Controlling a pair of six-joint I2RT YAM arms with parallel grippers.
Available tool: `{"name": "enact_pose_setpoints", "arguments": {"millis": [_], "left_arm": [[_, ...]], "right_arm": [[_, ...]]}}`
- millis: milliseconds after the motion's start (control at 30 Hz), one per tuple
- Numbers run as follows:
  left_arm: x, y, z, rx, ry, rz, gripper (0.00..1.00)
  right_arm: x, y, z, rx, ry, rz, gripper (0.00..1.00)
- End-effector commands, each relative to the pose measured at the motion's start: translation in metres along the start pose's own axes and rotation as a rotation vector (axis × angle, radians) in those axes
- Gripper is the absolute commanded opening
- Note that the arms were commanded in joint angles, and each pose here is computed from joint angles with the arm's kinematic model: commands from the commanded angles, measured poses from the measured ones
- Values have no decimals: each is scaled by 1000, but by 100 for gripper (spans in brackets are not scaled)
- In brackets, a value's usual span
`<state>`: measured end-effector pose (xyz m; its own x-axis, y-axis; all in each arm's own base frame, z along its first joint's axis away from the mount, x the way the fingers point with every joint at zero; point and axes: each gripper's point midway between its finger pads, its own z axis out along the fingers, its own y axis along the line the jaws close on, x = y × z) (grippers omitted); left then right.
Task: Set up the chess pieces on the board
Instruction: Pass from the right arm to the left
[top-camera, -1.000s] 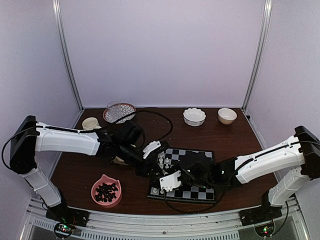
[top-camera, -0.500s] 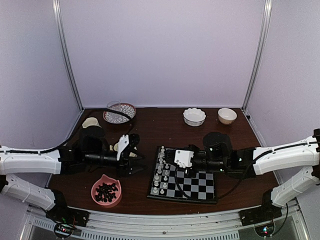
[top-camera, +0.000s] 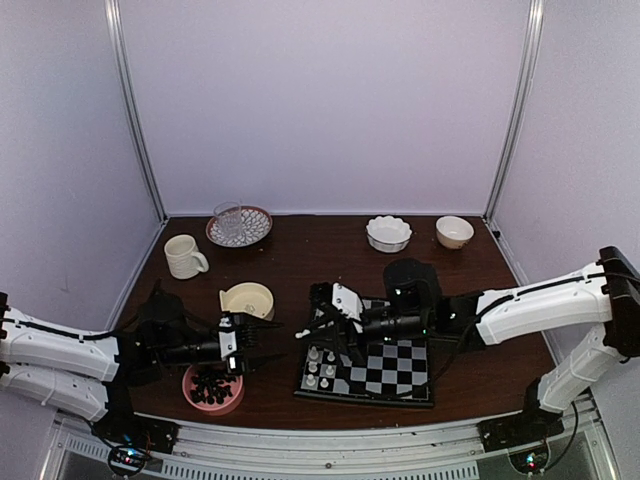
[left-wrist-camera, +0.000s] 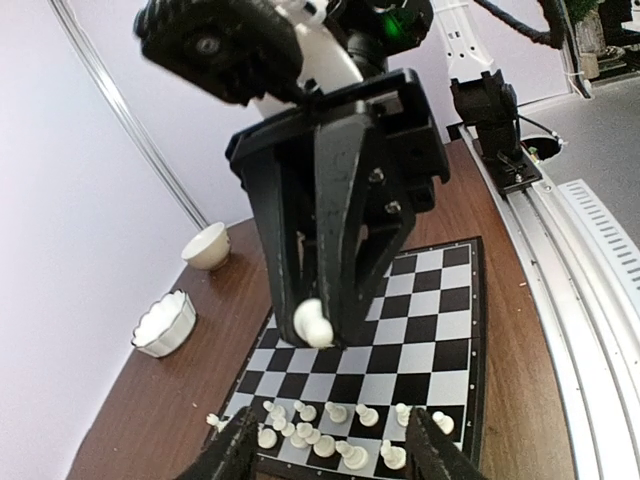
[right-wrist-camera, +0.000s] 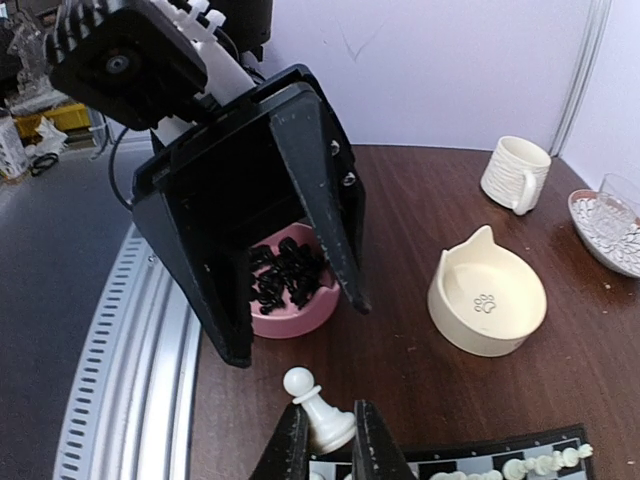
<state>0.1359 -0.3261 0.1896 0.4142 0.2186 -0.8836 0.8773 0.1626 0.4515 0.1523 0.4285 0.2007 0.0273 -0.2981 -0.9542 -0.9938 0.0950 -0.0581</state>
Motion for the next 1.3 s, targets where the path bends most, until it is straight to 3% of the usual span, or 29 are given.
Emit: {"name": "enact_pose_setpoints", "arguments": {"millis": [0, 233, 433, 633, 1067, 1267], "left_arm": [[-25, 11, -2, -55, -92, 149, 50], [-25, 4, 1, -16, -99, 151, 45], [-25, -2, 5, 29, -101, 150, 29], [-26, -6, 5, 54, -107, 154, 21], [-31, -7, 1, 53, -133, 151, 26], [-32, -8, 2, 61, -137, 145, 14]], "right_arm": [[-23, 11, 9, -106, -74, 103, 7], [-19, 15, 19, -150, -71, 141, 7], [-20, 19, 23, -178, -82, 138, 7], [-19, 20, 24, -190, -79, 167, 7], [-15, 19, 27, -186, -67, 166, 6], [-14, 19, 28, -187, -65, 167, 7]]}}
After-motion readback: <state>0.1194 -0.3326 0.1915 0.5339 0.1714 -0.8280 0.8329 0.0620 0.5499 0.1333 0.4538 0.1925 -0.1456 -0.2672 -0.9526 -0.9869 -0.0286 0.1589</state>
